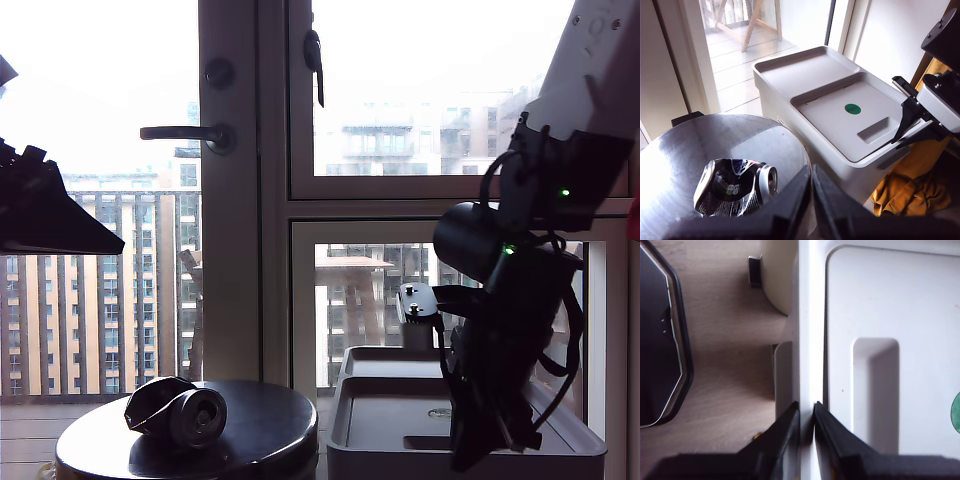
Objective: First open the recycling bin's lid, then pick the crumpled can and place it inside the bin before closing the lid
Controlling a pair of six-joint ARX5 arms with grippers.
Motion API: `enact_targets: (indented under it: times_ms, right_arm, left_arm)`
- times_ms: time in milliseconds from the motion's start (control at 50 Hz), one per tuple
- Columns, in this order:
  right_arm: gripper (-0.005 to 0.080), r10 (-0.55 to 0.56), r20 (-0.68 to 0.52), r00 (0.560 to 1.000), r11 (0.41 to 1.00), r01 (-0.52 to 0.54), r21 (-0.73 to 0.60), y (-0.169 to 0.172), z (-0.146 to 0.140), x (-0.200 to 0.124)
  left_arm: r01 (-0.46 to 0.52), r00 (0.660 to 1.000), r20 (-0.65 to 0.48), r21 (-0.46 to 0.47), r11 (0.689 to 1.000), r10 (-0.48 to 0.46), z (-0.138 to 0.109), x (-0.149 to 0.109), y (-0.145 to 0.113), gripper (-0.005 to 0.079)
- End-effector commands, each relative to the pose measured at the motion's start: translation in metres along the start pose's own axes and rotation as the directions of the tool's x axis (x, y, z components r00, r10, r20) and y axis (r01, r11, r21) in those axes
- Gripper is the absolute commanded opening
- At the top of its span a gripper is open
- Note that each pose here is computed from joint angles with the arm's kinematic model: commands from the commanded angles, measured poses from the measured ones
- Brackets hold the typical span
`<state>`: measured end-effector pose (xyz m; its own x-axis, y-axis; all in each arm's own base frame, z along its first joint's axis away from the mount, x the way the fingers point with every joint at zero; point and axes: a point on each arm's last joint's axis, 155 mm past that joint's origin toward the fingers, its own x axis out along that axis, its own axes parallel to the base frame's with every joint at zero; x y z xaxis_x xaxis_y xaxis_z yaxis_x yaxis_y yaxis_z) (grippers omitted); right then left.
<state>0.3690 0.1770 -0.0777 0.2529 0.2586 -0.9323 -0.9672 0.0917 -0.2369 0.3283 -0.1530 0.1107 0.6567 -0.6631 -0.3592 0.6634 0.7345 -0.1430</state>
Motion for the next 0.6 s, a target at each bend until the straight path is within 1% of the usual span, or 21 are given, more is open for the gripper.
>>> enact_targets:
  times_ms: [0,120,280,420,580]
  right_arm:
    - [-0.0013,-0.022,0.009,1.0,1.0,0.022,-0.004,-0.015,0.01,-0.005]
    - [-0.0013,0.019,-0.013,1.0,1.0,-0.019,-0.002,-0.009,0.009,-0.009]
    - [-0.0013,0.035,-0.048,0.998,0.999,-0.036,-0.01,-0.004,0.008,-0.013]
    - [-0.0013,0.032,-0.043,0.999,0.999,-0.033,-0.021,-0.004,0.014,-0.019]
    - [-0.0013,0.002,-0.024,1.0,0.999,-0.003,-0.037,-0.01,0.025,-0.03]
  left_arm:
    - [0.002,1.0,0.007,0.003,1.0,-0.002,0.003,0.001,0.0,-0.0021]
    - [0.002,1.0,0.008,0.003,1.0,-0.002,0.003,0.001,0.0,-0.0021]
    - [0.002,1.0,0.007,0.003,1.0,-0.002,0.003,0.001,0.0,-0.0021]
    - [0.002,1.0,0.007,0.003,1.0,-0.002,0.003,0.001,0.0,-0.0021]
    - [0.002,1.0,0.007,0.003,1.0,-0.002,0.003,0.001,0.0,-0.0021]
